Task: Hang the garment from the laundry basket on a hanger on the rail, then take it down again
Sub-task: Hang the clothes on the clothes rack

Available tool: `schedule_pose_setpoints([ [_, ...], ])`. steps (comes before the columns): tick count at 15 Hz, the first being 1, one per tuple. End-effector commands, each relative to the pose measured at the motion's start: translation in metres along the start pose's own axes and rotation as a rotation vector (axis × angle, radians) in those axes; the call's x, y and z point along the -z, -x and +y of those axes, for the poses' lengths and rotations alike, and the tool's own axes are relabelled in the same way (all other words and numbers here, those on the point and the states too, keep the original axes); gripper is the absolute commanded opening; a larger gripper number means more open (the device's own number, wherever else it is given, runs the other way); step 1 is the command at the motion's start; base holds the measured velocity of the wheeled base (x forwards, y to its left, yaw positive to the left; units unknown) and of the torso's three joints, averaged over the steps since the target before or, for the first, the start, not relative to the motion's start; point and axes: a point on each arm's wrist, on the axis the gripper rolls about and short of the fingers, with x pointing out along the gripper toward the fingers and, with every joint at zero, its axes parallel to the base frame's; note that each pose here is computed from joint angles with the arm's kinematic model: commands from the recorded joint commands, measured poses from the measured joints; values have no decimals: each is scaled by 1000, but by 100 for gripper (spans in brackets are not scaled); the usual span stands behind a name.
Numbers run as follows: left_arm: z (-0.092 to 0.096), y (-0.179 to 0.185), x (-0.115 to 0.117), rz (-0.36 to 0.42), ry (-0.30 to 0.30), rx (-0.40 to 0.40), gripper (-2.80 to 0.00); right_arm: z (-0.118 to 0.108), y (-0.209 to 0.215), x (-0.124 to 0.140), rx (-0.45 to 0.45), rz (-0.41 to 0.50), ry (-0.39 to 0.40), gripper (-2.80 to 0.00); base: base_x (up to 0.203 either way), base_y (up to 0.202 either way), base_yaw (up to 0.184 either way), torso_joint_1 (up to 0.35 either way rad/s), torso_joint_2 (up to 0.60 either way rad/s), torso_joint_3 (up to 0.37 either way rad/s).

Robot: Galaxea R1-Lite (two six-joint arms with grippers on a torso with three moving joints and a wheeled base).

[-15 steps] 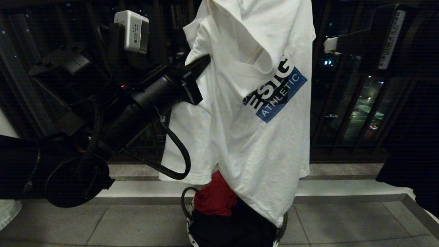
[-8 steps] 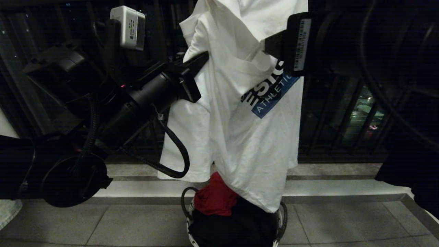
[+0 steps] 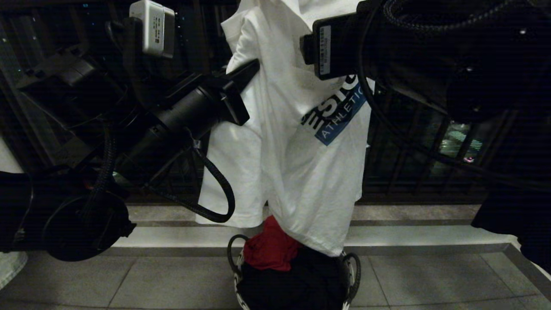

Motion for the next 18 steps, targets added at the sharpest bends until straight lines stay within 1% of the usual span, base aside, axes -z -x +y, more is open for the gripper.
schedule_pose_setpoints([
  [1,0,0,-1,-8,0,2,-280,0,-9,-5,26,-17,-6,0,0,0,0,0,0,0],
  [3,0,1,-1,-7,0,2,-280,-5,-16,-13,52,-43,-10,0,0,0,0,0,0,0],
  [6,0,1,-1,-7,0,2,-280,-4,-30,-15,82,-60,-2,0,0,0,0,0,0,0],
  [7,0,1,-1,-7,0,2,-280,-5,-32,-15,85,-61,4,-280,0,0,0,0,0,0],
  [11,0,1,-2,-10,-1,3,-280,-6,-36,-14,83,-66,11,-280,0,0,0,0,0,0],
  [14,0,1,-2,-10,-1,2,-280,-10,-33,-27,34,-122,-22,-280,0,0,0,0,0,0],
  [15,0,0,-1,-9,0,-1,-280,-8,-30,-29,22,-125,-36,-280,0,0,0,0,0,0],
  [17,2,-5,4,-9,-4,-44,-280,4,-15,-34,-34,-126,-85,-280,0,0,0,0,0,0],
  [18,3,-7,5,-12,-5,-59,-280,9,-10,-34,-57,-119,-89,-280,0,0,0,0,0,0],
])
